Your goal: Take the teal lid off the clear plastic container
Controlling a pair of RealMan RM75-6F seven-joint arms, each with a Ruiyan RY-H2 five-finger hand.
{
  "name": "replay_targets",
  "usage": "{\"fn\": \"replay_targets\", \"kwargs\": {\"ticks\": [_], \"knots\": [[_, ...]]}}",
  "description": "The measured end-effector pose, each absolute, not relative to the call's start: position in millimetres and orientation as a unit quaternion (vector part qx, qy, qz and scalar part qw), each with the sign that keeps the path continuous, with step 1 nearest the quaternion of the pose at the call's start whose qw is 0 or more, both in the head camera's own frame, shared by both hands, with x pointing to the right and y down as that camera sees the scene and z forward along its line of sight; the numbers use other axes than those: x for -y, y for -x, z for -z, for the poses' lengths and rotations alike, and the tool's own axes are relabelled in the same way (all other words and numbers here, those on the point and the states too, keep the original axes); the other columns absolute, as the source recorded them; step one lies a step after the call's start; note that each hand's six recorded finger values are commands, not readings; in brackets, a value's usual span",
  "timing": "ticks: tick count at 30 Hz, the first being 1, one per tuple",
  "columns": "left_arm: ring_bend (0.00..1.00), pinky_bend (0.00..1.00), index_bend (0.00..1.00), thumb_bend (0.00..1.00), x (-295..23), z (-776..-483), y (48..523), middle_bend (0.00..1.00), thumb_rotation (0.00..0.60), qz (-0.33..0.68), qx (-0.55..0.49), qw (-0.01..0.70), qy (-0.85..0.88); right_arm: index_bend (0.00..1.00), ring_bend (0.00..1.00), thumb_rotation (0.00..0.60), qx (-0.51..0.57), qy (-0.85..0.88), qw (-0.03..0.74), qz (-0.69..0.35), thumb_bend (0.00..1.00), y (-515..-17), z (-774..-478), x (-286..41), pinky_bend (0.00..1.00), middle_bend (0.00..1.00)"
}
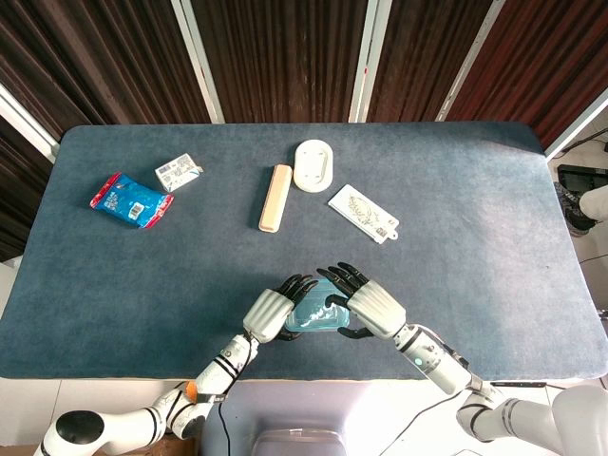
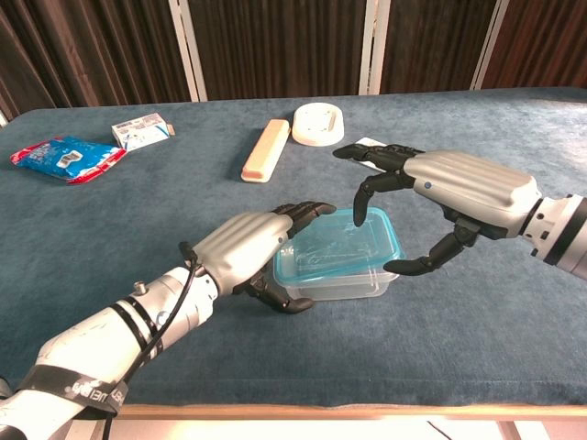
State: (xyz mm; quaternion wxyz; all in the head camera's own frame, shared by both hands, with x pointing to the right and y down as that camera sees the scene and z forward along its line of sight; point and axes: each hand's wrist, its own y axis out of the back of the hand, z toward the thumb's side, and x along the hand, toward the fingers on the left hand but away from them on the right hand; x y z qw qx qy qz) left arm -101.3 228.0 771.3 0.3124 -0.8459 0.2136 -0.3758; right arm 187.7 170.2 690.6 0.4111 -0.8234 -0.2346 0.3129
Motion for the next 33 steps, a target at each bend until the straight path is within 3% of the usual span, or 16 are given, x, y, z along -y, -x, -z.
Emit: {"fn": "replay_targets", "kwargs": {"ticks": [33], "knots": [[0.60, 0.59, 0.05, 0.40, -226.4, -767.5, 107.9, 0.63, 0.600, 0.372, -0.216, 0.311, 0.848, 0.55, 0.00, 0.600, 0.217, 0.791, 0.480, -0.310, 0.39, -191.1, -697.0, -160.4, 0.00, 0.08]]}}
